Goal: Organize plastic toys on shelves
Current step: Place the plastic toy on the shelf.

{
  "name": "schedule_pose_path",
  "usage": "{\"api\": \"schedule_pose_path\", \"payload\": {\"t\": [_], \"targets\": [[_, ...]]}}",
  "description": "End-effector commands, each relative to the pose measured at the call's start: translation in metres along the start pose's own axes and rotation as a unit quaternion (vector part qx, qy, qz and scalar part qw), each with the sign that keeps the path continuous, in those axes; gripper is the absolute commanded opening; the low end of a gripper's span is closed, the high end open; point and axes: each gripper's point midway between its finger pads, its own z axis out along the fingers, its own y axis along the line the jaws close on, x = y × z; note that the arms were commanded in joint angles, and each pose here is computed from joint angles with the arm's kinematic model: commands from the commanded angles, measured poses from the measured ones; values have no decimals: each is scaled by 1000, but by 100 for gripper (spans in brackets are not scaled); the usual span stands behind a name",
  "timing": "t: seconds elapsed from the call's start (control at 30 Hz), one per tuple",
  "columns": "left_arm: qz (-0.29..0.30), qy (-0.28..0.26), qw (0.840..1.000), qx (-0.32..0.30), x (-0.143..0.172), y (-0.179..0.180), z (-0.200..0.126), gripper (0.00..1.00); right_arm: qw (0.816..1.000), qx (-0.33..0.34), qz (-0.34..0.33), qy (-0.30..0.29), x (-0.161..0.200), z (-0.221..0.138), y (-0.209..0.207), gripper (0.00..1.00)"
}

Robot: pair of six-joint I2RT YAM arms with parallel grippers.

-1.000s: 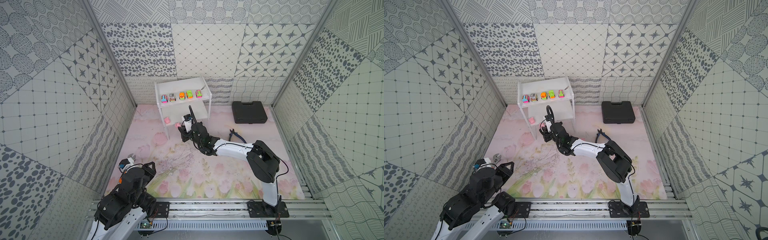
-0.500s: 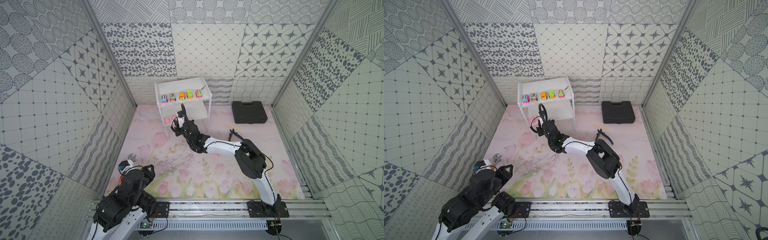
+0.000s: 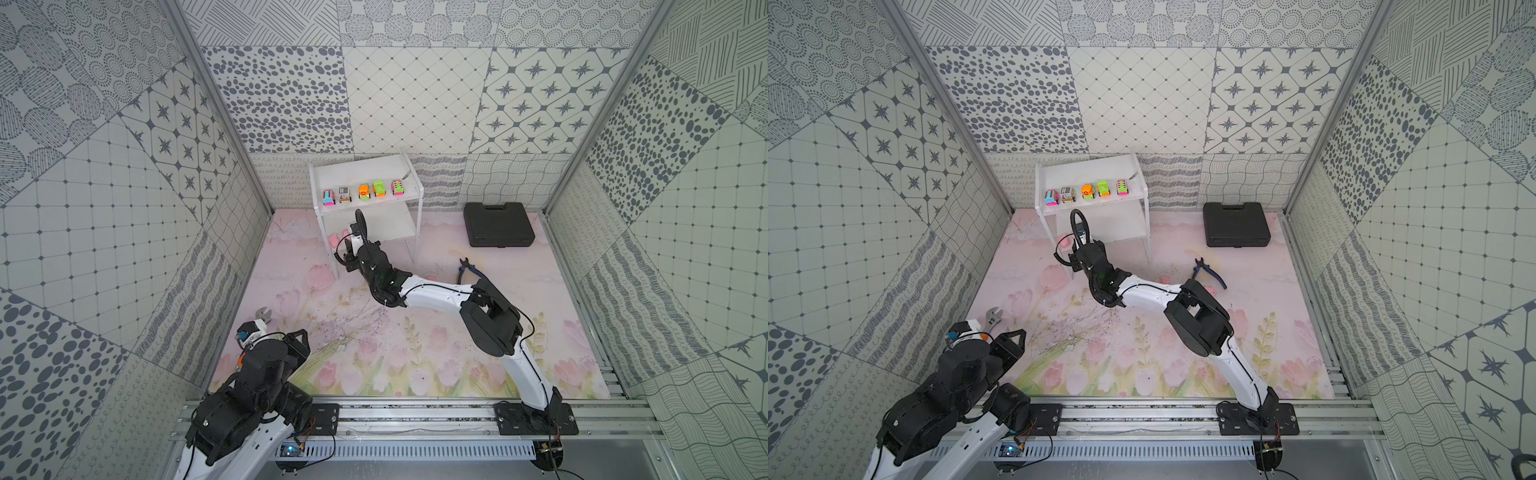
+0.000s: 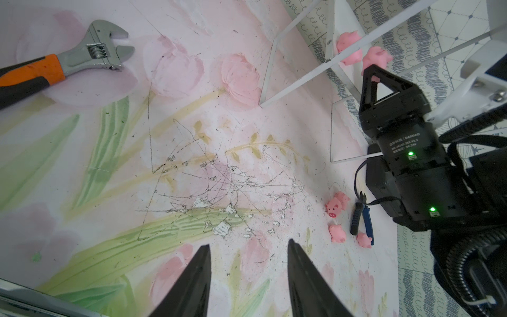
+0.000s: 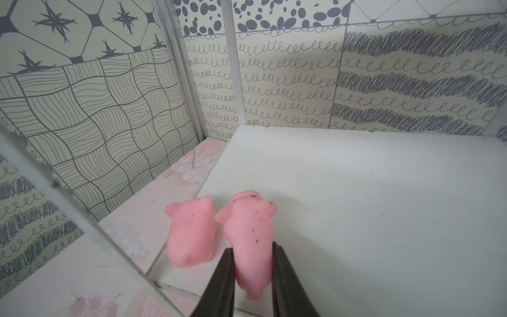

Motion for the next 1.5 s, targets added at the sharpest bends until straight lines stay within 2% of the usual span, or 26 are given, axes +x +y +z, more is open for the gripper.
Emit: {"api": "schedule_pose_path", "payload": {"t": [0.0,0.63,1.37,1.47], "targets": [[15,-3,1000,-8,-1,4,-1,49,1000,10,7,-4,1,4,2,29],[16,-5,1000,-9,-1,4,0,49,1000,-17,4,4,4,-2,8,40],[16,-1,1000,-4,0,3,0,49,999,-37,2,6,4,-10,11,41],[16,-2,1000,-2,0,3,-1,49,999,-36,0,8,4,-12,10,46]]}}
